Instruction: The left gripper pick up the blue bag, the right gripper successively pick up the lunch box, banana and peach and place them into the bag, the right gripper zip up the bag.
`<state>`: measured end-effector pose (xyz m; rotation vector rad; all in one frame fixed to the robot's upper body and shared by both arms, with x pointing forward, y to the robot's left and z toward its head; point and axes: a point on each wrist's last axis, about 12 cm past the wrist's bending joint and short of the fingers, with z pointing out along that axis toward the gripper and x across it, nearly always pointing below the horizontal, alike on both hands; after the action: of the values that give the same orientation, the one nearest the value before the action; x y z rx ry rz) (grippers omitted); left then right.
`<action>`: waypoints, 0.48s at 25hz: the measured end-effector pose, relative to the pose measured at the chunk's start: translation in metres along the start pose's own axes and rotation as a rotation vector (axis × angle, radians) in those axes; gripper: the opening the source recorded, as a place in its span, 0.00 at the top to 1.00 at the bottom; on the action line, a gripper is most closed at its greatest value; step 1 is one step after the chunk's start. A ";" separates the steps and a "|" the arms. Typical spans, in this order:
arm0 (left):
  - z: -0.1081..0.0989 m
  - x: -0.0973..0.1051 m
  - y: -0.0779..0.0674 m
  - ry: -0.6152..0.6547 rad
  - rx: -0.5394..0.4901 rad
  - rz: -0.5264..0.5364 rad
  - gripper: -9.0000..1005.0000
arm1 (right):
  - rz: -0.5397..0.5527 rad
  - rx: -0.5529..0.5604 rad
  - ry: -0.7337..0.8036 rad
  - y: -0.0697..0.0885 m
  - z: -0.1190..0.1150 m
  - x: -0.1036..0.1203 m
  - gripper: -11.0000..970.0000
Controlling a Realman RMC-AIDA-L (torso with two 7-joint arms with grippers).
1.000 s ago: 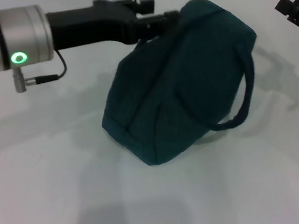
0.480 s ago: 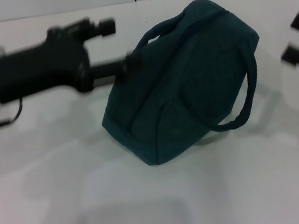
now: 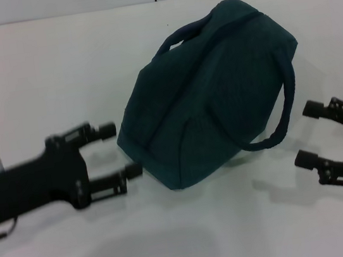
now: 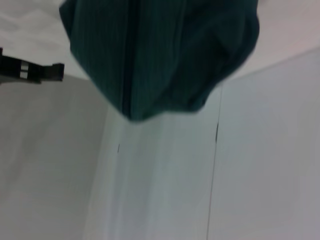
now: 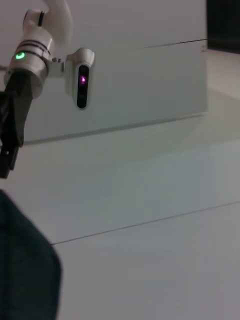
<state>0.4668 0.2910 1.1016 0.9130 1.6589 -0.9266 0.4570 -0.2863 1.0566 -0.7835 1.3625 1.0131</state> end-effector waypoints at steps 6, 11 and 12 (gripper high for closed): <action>-0.004 0.039 -0.009 0.003 -0.006 -0.011 0.17 | 0.000 0.051 0.069 0.003 -0.006 0.016 0.09; -0.005 0.050 -0.013 0.003 -0.010 -0.036 0.17 | -0.005 0.089 0.114 0.003 -0.007 0.026 0.09; -0.005 0.051 -0.013 0.003 -0.010 -0.037 0.17 | -0.005 0.091 0.121 0.003 -0.007 0.027 0.09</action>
<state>0.4411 0.2972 1.0553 0.8804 1.6867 -0.9418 0.4495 -0.2876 1.0295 -0.7900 1.4991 0.9052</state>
